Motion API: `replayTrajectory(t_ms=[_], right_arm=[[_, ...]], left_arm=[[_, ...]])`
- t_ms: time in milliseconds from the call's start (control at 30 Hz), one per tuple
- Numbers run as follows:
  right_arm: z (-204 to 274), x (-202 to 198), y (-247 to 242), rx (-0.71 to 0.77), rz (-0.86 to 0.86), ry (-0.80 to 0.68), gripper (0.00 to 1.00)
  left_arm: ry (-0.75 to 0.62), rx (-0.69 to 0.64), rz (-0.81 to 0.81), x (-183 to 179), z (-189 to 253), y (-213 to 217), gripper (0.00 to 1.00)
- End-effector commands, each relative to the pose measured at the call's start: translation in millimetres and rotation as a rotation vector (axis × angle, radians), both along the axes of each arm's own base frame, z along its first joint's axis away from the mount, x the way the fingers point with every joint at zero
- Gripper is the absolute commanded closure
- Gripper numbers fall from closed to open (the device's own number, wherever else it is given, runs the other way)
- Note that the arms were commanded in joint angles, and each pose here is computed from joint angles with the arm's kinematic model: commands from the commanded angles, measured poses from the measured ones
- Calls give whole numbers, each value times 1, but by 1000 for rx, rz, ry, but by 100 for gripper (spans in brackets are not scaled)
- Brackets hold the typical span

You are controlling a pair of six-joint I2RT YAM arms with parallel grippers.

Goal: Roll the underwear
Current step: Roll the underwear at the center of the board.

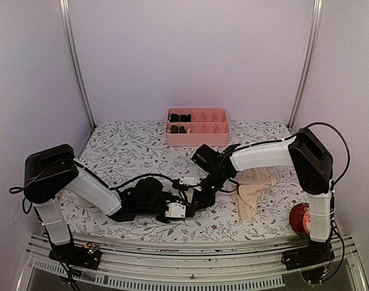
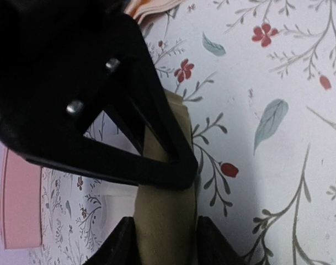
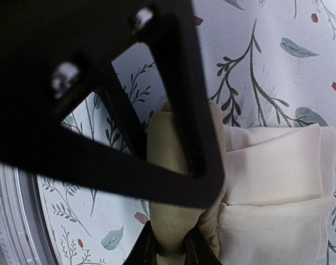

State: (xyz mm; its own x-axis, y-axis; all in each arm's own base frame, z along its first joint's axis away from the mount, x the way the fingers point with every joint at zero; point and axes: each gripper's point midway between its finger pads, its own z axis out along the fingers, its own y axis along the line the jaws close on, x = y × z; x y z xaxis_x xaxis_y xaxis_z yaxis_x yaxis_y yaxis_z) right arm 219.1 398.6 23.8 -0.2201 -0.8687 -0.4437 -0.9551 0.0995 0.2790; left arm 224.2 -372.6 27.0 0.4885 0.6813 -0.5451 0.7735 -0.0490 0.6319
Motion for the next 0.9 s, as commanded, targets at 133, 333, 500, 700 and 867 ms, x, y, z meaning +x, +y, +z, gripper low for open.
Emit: replayTrajectory(t_ms=[133, 333, 500, 700, 867], right_arm=[[-39, -18, -30, -150, -7, 93, 85], [-14, 2, -35, -132, -66, -5, 58], [27, 24, -46, -79, -179, -160, 32], [61, 43, -71, -37, -367, -329, 19], [83, 58, -100, -5, -528, -492, 16]], left_arm=[[35, 121, 28, 2, -26, 4, 82], [177, 190, 8, -4, -31, 7, 91], [342, 232, -6, -4, -36, 14, 91], [463, 263, -19, -6, -41, 12, 91], [604, 325, -1, -10, -55, 14, 90]])
